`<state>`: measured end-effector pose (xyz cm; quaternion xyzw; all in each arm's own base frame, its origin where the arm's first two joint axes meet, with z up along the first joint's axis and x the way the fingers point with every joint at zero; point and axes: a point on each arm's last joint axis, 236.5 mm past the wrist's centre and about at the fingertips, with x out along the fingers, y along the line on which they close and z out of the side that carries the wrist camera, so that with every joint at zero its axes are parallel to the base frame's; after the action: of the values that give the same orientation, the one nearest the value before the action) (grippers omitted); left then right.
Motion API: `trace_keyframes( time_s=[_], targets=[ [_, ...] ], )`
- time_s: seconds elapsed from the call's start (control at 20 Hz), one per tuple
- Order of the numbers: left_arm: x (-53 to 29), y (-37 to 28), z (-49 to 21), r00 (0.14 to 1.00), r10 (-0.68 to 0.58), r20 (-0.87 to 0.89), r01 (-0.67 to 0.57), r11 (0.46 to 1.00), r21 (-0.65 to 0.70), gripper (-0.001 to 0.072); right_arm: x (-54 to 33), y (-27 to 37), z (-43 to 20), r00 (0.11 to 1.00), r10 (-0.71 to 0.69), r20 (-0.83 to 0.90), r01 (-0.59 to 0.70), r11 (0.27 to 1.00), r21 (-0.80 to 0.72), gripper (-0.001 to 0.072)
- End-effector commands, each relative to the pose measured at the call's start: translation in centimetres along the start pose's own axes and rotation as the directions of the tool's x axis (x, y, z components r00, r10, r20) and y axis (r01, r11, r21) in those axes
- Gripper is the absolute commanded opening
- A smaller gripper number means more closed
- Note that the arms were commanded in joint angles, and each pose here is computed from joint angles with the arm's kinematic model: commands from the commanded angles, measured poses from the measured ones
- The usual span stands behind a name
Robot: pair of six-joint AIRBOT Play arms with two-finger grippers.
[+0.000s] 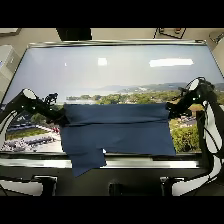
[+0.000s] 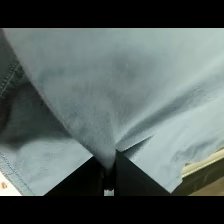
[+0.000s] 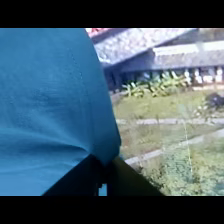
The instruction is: Fold the clothes and pants, and hang the long-sleeved shirts on hangers.
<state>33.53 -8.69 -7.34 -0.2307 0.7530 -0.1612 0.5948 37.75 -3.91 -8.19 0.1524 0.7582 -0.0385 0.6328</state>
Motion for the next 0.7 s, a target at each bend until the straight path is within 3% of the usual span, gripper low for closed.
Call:
trace_keyframes(
  time_s=[0.0,0.05,0.1,0.2,0.25,0.4,0.55,0.65],
  targets=[
    [-0.1,0.4,-0.7,1.0,0.012,-0.027,-0.012,1.0,-0.004,0.0286,-0.4,0.1,-1.0,0.999,0.005,-0.037,-0.004,1.0,0.017,0.0205],
    [-0.9,0.4,-0.7,1.0,0.006,-0.03,-0.006,1.0,-0.007,0.0565,-1.3,0.1,-1.6,0.999,0.0,-0.052,-0.002,1.0,-0.03,0.0415],
    [-2.0,0.6,-0.7,1.0,-0.002,-0.026,0.001,1.0,-0.011,0.0564,-2.7,-0.1,-2.2,0.998,-0.002,-0.067,-0.002,0.998,-0.068,0.0494],
    [-5.0,0.9,-1.2,1.0,-0.018,-0.004,0.018,1.0,-0.023,0.0556,-5.6,-1.8,-2.9,0.998,0.028,-0.048,-0.028,1.0,-0.009,0.0575],
    [-6.2,1.5,-2.2,1.0,-0.008,0.003,0.008,0.999,-0.034,0.0512,-6.6,-2.9,-3.8,0.997,0.048,-0.053,-0.046,0.998,0.034,0.0584],
    [-5.0,3.4,-6.6,0.999,0.05,-0.003,-0.05,0.998,-0.046,0.0511,-7.1,-5.7,-6.7,0.996,0.072,-0.058,-0.063,0.988,0.143,0.0598],
    [1.3,5.0,-13.3,0.997,0.025,-0.077,-0.031,0.996,-0.083,0.0511,-4.5,-5.6,-9.9,0.991,0.087,-0.105,-0.072,0.987,0.141,0.0598],
    [4.1,4.2,-15.6,0.996,-0.053,-0.071,0.047,0.995,-0.087,0.0501,-3.5,-4.9,-11.4,0.983,0.118,-0.141,-0.097,0.984,0.147,0.0598]
  ],
)
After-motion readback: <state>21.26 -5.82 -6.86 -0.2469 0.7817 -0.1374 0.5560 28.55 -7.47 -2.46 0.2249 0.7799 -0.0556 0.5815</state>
